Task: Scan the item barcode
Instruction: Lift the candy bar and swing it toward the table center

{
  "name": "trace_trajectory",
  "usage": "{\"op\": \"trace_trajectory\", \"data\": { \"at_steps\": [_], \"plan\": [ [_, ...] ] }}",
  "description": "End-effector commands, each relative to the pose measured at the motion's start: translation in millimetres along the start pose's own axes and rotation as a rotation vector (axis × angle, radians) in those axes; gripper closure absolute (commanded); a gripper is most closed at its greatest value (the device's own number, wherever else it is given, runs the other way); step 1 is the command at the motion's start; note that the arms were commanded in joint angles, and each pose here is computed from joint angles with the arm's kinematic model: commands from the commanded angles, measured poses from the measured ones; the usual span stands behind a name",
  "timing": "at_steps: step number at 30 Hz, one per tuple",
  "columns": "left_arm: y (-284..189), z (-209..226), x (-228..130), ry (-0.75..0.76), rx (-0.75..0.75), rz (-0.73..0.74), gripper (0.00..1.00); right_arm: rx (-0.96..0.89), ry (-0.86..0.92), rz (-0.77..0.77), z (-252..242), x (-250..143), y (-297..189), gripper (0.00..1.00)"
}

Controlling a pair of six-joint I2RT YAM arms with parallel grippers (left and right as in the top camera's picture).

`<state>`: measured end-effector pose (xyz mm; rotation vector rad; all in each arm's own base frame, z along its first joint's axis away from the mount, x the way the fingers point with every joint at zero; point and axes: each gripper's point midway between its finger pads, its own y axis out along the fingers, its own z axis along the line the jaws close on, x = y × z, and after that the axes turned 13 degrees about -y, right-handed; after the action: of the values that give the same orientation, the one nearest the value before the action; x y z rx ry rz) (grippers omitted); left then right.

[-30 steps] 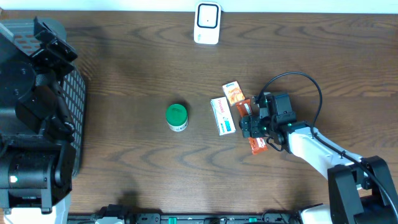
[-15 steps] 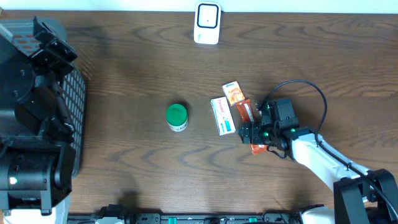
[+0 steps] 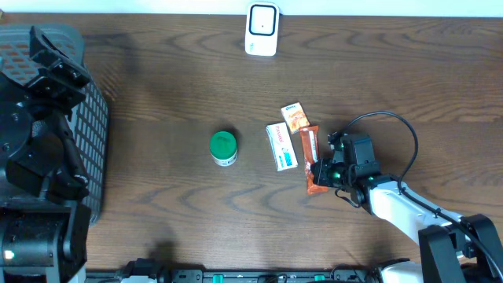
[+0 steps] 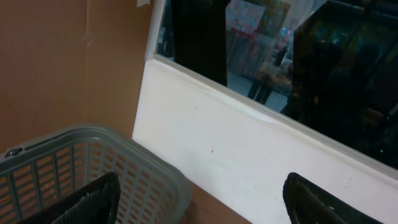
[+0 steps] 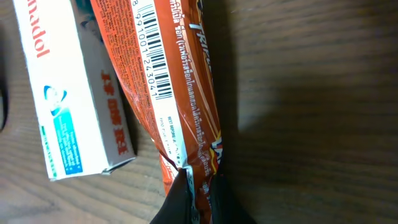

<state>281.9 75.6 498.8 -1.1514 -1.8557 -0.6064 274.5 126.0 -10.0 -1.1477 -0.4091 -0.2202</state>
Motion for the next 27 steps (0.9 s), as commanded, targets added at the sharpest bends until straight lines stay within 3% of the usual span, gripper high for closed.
{"op": "trace_trajectory", "data": {
  "at_steps": [1, 10, 16, 27],
  "plan": [
    [0.9, 3.3, 0.2, -0.007, 0.013, -0.005, 0.16, -0.021, -0.033, 0.178, -8.5, -59.9, 2.4, 0.99],
    [1.3, 3.9, -1.0, -0.004, 0.016, -0.001, 0.16, 0.028, -0.273, -0.073, 39.7, 12.1, -96.6, 0.99],
    [3.5, 4.0, -3.5, 0.0, 0.02, 0.006, 0.16, 0.201, -0.504, -0.256, 100.0, 35.2, -155.5, 0.99],
    [3.9, 4.1, -4.0, 0.001, 0.021, 0.008, 0.16, 0.383, -0.711, -0.091, 177.2, 20.2, -161.6, 0.99]
  ]
}}
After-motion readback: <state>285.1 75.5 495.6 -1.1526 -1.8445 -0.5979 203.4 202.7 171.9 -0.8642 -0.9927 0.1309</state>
